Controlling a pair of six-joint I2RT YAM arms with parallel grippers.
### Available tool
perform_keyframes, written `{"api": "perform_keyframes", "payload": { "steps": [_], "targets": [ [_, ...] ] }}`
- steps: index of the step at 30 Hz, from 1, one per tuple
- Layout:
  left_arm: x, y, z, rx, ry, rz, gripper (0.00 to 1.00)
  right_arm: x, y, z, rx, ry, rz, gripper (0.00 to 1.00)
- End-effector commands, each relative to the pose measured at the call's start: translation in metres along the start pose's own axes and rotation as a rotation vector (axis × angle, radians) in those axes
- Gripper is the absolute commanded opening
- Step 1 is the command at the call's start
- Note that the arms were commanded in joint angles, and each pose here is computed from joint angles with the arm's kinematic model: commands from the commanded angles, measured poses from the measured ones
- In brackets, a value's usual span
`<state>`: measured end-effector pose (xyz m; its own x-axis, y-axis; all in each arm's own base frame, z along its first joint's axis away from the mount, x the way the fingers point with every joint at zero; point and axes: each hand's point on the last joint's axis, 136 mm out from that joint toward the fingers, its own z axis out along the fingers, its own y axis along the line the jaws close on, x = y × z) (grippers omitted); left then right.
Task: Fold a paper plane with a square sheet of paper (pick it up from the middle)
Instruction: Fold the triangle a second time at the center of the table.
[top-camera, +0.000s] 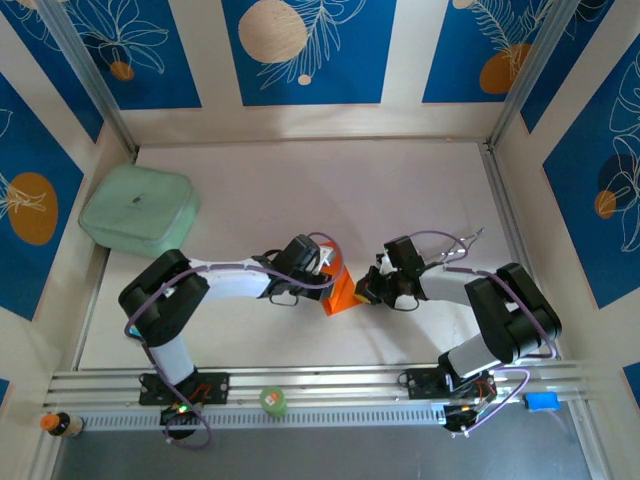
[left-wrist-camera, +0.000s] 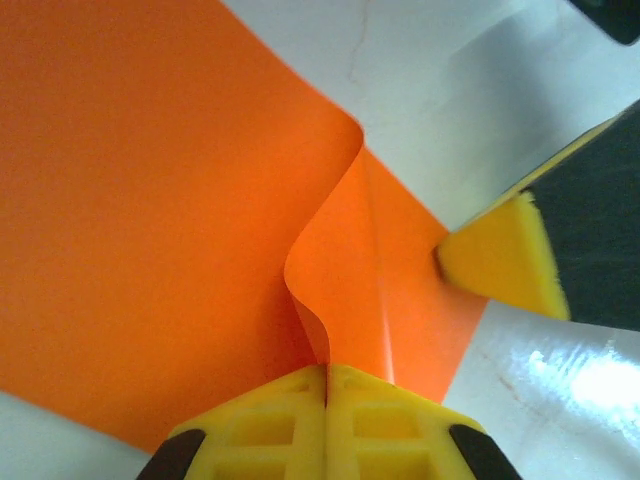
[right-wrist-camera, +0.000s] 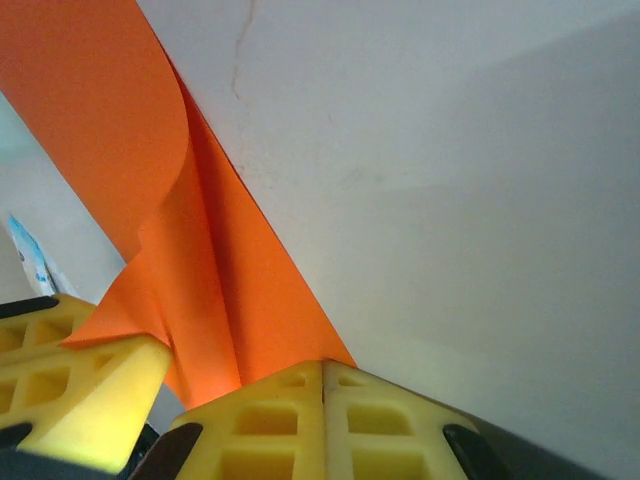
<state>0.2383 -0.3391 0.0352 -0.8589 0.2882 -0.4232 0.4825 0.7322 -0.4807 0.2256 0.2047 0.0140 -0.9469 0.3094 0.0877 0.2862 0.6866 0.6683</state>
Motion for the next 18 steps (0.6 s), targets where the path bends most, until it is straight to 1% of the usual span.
{"api": "perform_keyframes", "payload": {
  "steps": [1,12,18],
  "targets": [
    [0.000,0.016,0.001,-0.075,0.021,0.019,0.00,0.007,-0.015,0.004,0.071,0.028,0.037,0.00],
    [0.001,0.029,0.005,-0.136,0.032,0.045,0.00,0.008,-0.015,0.004,0.069,0.033,0.036,0.00],
    [0.005,0.025,0.010,-0.105,0.048,0.046,0.00,0.008,-0.009,0.004,0.048,0.032,0.022,0.00]
  ]
}}
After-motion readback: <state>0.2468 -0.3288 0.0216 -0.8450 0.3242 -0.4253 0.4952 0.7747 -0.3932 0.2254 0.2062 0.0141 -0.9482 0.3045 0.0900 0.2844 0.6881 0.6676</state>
